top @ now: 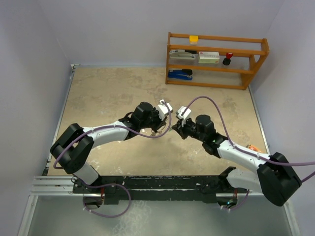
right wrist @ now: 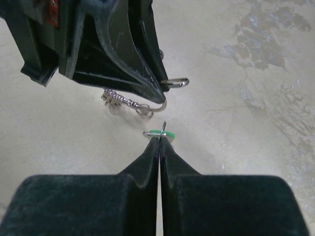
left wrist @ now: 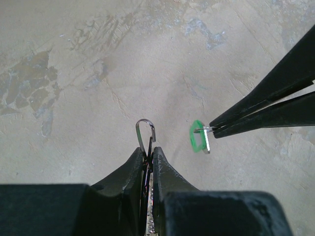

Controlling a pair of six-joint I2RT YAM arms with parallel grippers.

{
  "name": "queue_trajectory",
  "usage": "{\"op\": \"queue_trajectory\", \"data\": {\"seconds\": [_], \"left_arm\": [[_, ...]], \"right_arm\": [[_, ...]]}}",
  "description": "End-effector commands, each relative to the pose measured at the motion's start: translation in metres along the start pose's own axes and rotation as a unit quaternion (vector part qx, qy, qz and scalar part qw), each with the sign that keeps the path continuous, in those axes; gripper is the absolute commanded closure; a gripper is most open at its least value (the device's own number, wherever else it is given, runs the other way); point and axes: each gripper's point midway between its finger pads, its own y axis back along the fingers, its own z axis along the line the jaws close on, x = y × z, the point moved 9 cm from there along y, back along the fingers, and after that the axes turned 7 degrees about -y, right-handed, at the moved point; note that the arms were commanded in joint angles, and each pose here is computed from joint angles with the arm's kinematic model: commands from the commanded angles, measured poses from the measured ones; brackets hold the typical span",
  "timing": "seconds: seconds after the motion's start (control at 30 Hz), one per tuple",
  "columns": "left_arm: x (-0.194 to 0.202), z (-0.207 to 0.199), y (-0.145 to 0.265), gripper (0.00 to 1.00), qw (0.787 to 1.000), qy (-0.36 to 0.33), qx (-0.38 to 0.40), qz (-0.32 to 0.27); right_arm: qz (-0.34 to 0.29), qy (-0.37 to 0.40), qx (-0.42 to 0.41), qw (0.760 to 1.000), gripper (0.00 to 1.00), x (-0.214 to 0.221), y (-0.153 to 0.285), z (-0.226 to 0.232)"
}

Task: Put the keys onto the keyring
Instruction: Pick up the key from the center of the board, then insert the key onto the keyring.

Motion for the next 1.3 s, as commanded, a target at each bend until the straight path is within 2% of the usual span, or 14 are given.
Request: {"op": "queue_trajectory", "data": {"seconds": [0.0,0.4,1.27], "left_arm": [[-0.018,0.001,0.006,1.00,0.999,-0.017,0.011,-0.034],[-0.022,-0.002,0.003,1.00,0.999,-0.018,0.025,-0.039],[-0.025,-0.003,0.007,1.00,0.998,-0.025,0.029,-0.043]], "right_arm": [[-0.059,0.036,-0.028,0.997,1.00,-0.031,-0.010,0.003],[-0.101,0.064,-0.045,0.992,1.00,-0.026,-0.017,0.003],[-0.079,0.066,-0.032,0.994,1.00,-0.021,-0.027,-0.003]]}}
